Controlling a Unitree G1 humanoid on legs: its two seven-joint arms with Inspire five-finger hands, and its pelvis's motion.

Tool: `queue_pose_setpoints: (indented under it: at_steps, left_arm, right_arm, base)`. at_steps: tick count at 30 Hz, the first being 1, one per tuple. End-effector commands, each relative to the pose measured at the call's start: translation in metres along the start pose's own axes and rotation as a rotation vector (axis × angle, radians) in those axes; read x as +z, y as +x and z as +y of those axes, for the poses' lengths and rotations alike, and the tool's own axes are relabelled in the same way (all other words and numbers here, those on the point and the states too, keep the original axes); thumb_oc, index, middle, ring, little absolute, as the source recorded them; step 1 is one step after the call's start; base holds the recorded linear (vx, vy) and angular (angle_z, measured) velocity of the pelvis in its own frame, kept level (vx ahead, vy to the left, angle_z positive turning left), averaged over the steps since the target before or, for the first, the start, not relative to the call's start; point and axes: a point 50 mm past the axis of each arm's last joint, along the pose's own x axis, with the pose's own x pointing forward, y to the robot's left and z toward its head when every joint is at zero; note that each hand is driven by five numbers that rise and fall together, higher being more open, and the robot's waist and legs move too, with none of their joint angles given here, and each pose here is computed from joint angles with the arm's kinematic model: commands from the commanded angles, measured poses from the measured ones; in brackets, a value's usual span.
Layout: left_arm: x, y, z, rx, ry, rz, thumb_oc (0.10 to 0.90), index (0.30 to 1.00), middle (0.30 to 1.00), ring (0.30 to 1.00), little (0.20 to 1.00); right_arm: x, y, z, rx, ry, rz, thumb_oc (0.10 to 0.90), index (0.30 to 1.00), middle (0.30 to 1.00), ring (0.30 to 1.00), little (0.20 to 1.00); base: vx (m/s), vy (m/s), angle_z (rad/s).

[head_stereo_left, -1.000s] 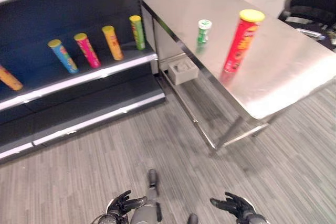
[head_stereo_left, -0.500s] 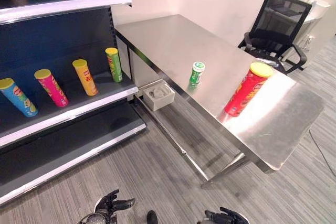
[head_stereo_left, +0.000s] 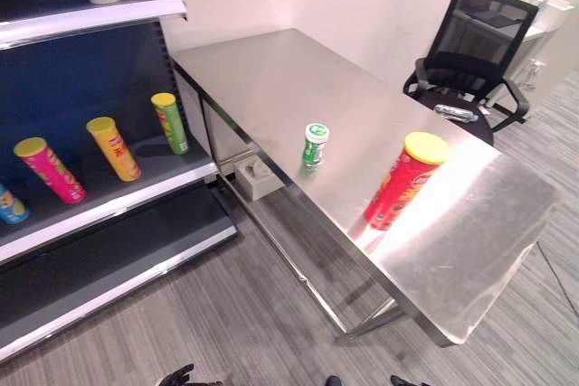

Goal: Put the goods on the table back onto the shelves and tidy them up.

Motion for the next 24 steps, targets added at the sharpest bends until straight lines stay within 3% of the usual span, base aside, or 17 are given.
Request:
queue_pose_setpoints:
  at_steps: [1,2,3,7,8,9,10,11,13,14,17,19,21,24]
  left_arm:
    - [0.035,0.005,-0.005,-0.002,0.002,-0.119,0.8,0.9,0.9,0.9,0.9]
    - [0.036,0.004,0.005,0.001,0.021,-0.119,0.8,0.9,0.9,0.9,0.9]
    - [0.035,0.004,0.004,-0.004,0.026,-0.117,0.8,0.9,0.9,0.9,0.9]
    - [0.035,0.004,0.004,-0.004,0.026,-0.117,0.8,0.9,0.9,0.9,0.9]
    - [0.034,0.004,0.002,-0.011,0.014,-0.121,0.8,0.9,0.9,0.9,0.9]
    - [0.033,0.004,-0.003,-0.018,0.01,-0.12,0.8,0.9,0.9,0.9,0.9]
    - [0.033,0.004,-0.003,-0.02,0.012,-0.121,0.8,0.9,0.9,0.9,0.9]
    - [0.035,0.003,-0.007,-0.026,0.012,-0.139,0.8,0.9,0.9,0.9,0.9]
    - [0.033,0.004,-0.015,-0.046,0.057,-0.131,0.8,0.9,0.9,0.9,0.9]
    - [0.035,0.004,-0.016,-0.065,0.095,-0.137,0.8,0.9,0.9,0.9,0.9]
    - [0.037,0.004,-0.016,-0.073,0.109,-0.144,0.8,0.9,0.9,0.9,0.9]
    - [0.031,0.002,-0.014,-0.101,0.13,-0.135,0.8,0.9,0.9,0.9,0.9]
    - [0.031,0.002,-0.014,-0.101,0.129,-0.136,0.8,0.9,0.9,0.9,0.9]
    - [0.021,0.0,-0.022,-0.139,0.149,-0.113,0.8,0.9,0.9,0.9,0.9]
  right_arm:
    - [0.018,0.001,-0.022,-0.07,0.006,-0.054,0.8,0.9,0.9,0.9,0.9]
    - [0.012,-0.024,-0.126,-0.394,0.288,-0.072,0.8,0.9,0.9,0.9,0.9]
    - [0.015,-0.032,-0.145,-0.456,0.314,-0.098,0.8,0.9,0.9,0.9,0.9]
    - [0.015,-0.032,-0.145,-0.456,0.315,-0.098,0.8,0.9,0.9,0.9,0.9]
    - [0.056,-0.048,-0.177,-0.553,0.419,-0.292,0.8,0.9,0.9,0.9,0.9]
    - [0.088,-0.061,-0.189,-0.588,0.386,-0.442,0.8,0.9,0.9,0.9,0.9]
    - [0.088,-0.061,-0.189,-0.591,0.387,-0.44,0.8,0.9,0.9,0.9,0.9]
    - [0.157,-0.099,-0.197,-0.625,0.327,-0.793,0.8,0.9,0.9,0.9,0.9]
    - [0.238,-0.159,-0.165,-0.493,0.261,-1.263,0.8,0.9,0.9,0.9,0.9]
    - [0.279,-0.209,-0.15,-0.433,0.115,-1.504,0.8,0.9,0.9,0.9,0.9]
    - [0.29,-0.225,-0.146,-0.415,0.106,-1.575,0.8,0.9,0.9,0.9,0.9]
    - [0.31,-0.281,-0.126,-0.2,0.064,-1.858,0.8,0.9,0.9,0.9,0.9]
    - [0.31,-0.281,-0.126,-0.198,0.065,-1.859,0.8,0.9,0.9,0.9,0.9]
    - [0.332,-0.317,-0.1,-0.038,0.002,-2.012,0.8,0.9,0.9,0.9,0.9]
  base:
    - [0.16,-0.121,0.0]
    - [0.18,-0.126,0.11]
    - [0.18,-0.126,0.25]
    - [0.02,-0.003,-0.03]
    - [0.05,0.001,-0.06]
    - [0.04,0.001,-0.08]
    - [0.02,0.013,-0.19]
    - [0.02,0.011,-0.26]
    - [0.04,-0.008,-0.29]
    - [0.02,-0.022,-0.48]
    - [0.0,-0.018,-0.39]
    - [0.03,-0.033,0.21]
    - [0.02,-0.015,0.12]
    - [0.03,-0.01,0.05]
